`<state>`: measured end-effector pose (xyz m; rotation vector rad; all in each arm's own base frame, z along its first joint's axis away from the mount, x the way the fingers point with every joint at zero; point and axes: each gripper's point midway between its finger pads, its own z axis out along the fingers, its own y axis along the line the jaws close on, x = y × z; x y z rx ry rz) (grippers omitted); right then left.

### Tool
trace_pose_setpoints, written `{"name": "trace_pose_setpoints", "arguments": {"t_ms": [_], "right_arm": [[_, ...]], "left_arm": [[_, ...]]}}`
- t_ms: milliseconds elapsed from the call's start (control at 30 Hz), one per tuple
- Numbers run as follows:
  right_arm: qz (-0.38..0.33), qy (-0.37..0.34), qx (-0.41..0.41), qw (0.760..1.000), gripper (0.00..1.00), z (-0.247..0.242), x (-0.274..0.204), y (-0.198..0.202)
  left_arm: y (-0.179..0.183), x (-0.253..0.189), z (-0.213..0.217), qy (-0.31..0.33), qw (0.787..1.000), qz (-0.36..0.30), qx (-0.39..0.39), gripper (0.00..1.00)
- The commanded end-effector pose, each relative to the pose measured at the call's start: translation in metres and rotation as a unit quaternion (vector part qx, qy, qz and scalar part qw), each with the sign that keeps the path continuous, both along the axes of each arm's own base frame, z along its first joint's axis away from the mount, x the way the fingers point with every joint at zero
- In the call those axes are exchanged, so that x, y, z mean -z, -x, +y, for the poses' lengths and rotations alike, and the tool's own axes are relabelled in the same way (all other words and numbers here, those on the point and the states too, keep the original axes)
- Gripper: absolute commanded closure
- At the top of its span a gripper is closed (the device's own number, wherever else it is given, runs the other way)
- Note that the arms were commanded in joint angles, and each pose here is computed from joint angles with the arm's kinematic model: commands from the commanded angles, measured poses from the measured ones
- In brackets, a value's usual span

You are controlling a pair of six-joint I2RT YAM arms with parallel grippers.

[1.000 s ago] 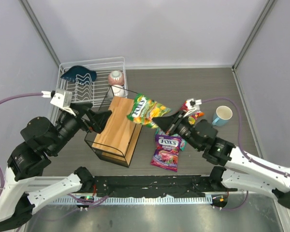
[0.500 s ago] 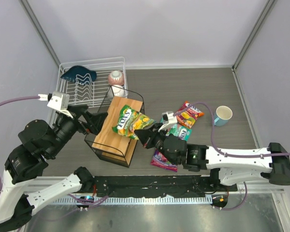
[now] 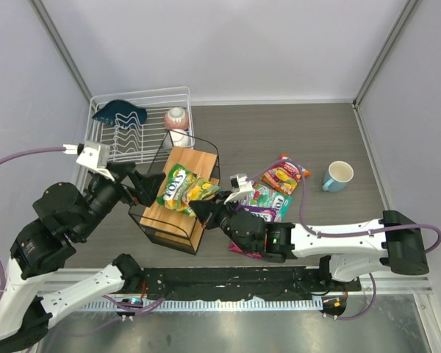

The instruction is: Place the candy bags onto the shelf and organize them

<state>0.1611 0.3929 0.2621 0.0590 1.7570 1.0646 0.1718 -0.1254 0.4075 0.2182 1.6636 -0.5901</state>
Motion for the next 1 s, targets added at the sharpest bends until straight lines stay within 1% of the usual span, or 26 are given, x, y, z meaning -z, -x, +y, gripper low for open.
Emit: {"name": "trace_pose_setpoints", "arguments": {"t_ms": [0, 233, 967], "right_arm": [[-0.004, -0.107, -0.02, 0.994, 0.99, 0.013, -0.056, 0.002], [0.023, -0.117, -0.054, 0.991, 0.99, 0.03, -0.038, 0.005], [0.065, -0.129, -0.09, 0.985, 0.99, 0.05, -0.011, 0.019]], "left_arm": [[0.0, -0.001, 0.004, -0.001, 1.0, -0.01, -0.005, 0.0], [-0.001, 0.0, 0.003, -0.001, 1.0, -0.01, -0.005, 0.0], [-0.002, 0.003, 0.001, -0.001, 1.0, -0.007, -0.004, 0.0]]}}
